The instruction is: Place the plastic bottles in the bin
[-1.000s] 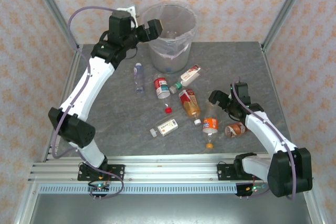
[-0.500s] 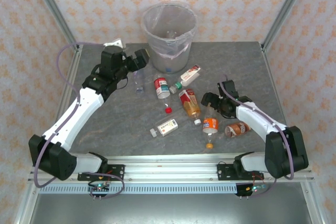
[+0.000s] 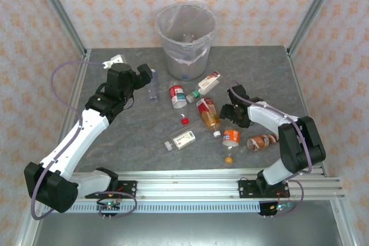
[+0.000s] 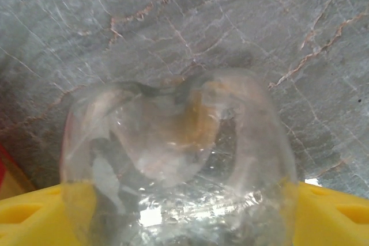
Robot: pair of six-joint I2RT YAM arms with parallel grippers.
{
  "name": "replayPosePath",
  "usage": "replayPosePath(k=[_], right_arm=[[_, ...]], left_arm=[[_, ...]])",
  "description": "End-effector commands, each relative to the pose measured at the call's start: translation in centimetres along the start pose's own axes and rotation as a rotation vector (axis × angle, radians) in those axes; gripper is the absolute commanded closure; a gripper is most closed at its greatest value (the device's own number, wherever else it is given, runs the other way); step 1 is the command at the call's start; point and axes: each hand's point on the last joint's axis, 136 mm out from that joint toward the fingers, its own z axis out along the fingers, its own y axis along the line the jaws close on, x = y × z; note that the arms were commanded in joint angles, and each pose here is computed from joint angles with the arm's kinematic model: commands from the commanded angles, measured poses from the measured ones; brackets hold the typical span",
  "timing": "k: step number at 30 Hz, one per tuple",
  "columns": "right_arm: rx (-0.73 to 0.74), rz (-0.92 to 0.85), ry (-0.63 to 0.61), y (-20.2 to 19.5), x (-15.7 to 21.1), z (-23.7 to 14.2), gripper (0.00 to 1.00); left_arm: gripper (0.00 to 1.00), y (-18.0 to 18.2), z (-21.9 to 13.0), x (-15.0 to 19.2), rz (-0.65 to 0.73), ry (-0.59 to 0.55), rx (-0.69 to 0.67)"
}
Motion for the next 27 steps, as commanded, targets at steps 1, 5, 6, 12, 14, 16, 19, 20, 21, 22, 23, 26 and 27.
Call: replayPosePath(k=[1,5,6,12,14,16,19,20,21,22,23,26,27], right_arm=[[0.028,-0.025,0.02,0.0,0.0,0.1,0.17],[0.08,-0.039,0.022,-0.8,0.0,0.6,0.2],[0.087,-0.04,0.024,-0.9,0.0,0.7,0.2],[0.105,-0.035,0.035,-1.2,0.2,1.4,0.23],[0.119,-0.031,0.021,-1.4,0.0,1.4,0.26],[0.118,-0.028,0.0,-1.5,-0.3,1.1,0.3],[0.111,-0.027,-0.037,-1.4,-0.9,0.6,0.35],[0.111,-0.027,-0.048,-1.4,-1.1,0.4,0.37],[0.11,-0.029,-0.058,-1.4,-1.3,0.2,0.38],[0.116,-0.029,-0.069,-1.5,-1.5,0.0,0.39],[0.119,-0.029,-0.078,-1.6,-1.6,-0.2,0.4],[0.121,-0.02,-0.115,-1.8,-2.1,-0.9,0.42],[0.121,-0.018,-0.128,-1.8,-2.3,-1.1,0.43]], left_arm=[[0.0,1.3,-0.3,0.3,0.002,-0.009,-0.057],[0.0,1.7,-0.2,0.5,0.003,-0.003,-0.078],[0.0,1.7,-0.2,0.6,0.004,-0.003,-0.079],[0.0,2.3,0.0,0.9,0.012,0.002,-0.105],[0.0,2.4,0.0,1.0,0.014,0.004,-0.109],[0.0,2.5,0.1,1.0,0.014,0.004,-0.11],[0.0,2.5,0.3,1.2,0.017,0.009,-0.114],[0.0,2.4,0.3,1.1,0.017,0.009,-0.114],[0.0,2.4,0.4,1.1,0.017,0.01,-0.114],[0.0,2.3,0.4,1.1,0.017,0.011,-0.114],[0.0,2.2,0.4,1.0,0.02,0.012,-0.114],[0.0,2.1,0.7,1.0,0.015,0.012,-0.11],[0.0,2.0,0.8,1.1,0.012,0.016,-0.107]])
